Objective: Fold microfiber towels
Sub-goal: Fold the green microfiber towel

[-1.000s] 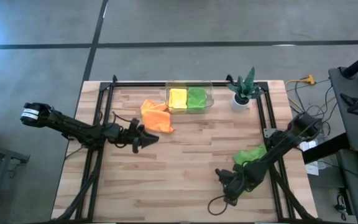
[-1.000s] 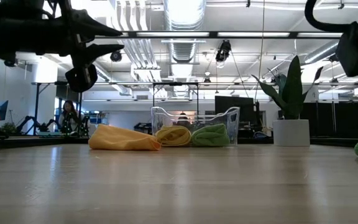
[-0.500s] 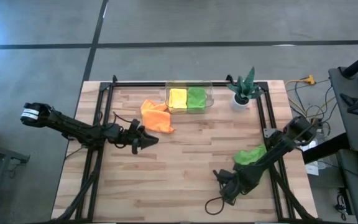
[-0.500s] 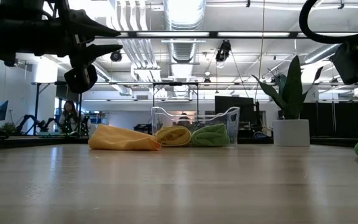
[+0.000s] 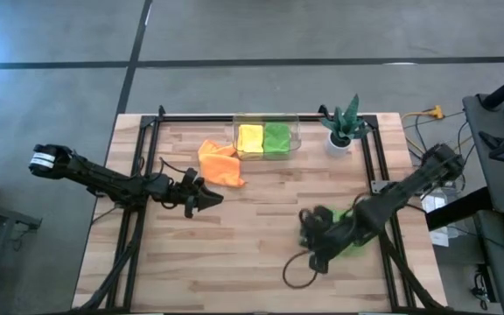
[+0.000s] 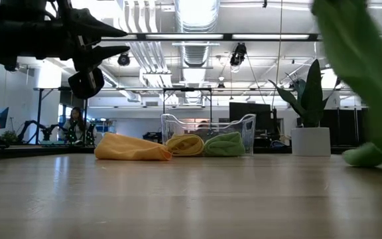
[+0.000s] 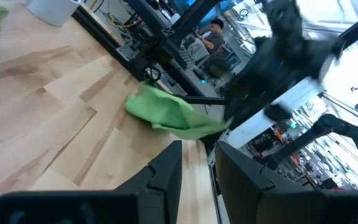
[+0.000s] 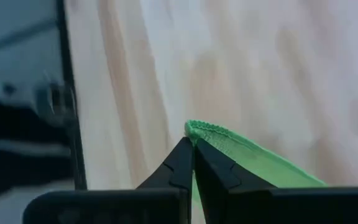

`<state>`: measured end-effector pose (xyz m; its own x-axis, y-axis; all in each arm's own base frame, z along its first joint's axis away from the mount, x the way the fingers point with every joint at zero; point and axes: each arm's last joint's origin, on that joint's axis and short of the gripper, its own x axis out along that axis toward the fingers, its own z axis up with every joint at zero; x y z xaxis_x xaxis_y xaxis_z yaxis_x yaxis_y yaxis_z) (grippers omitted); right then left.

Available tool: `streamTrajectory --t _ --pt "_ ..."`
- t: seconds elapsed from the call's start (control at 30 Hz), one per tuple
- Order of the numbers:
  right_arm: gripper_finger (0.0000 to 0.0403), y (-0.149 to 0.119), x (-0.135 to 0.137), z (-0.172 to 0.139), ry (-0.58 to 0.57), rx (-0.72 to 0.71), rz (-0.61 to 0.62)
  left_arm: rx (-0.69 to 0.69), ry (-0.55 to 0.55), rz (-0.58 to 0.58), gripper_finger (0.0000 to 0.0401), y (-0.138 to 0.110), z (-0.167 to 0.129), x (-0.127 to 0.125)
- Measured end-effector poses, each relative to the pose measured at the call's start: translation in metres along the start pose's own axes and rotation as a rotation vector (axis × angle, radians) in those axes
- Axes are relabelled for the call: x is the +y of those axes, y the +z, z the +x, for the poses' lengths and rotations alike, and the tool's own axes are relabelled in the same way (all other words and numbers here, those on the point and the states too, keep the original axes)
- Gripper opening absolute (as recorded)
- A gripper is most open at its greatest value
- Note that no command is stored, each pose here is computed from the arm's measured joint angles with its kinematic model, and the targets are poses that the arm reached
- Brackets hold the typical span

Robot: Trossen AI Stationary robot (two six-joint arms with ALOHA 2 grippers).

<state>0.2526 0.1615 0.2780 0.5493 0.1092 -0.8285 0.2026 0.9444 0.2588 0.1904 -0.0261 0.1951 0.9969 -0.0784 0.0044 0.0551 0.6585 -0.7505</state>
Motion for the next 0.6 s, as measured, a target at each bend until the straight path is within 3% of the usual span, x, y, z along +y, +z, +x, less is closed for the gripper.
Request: streamTrajectory --t 0.23,0.43,0.6 --pt "0.0008 0.057 -0.005 -0.081 0.022 -0.397 -0.166 0.003 -0.005 0.013 0.0081 0.0 0.0 0.0" --pt "0.0008 0.11 0.001 -0.13 0.12 -0.708 -0.285 -0.003 -0.013 0.044 0.0081 0.001 0.0 -0.002" --pt "0.0008 0.125 0.003 -0.132 0.124 -0.729 -0.305 -0.039 -0.051 0.072 0.0081 0.006 0.001 -0.007"
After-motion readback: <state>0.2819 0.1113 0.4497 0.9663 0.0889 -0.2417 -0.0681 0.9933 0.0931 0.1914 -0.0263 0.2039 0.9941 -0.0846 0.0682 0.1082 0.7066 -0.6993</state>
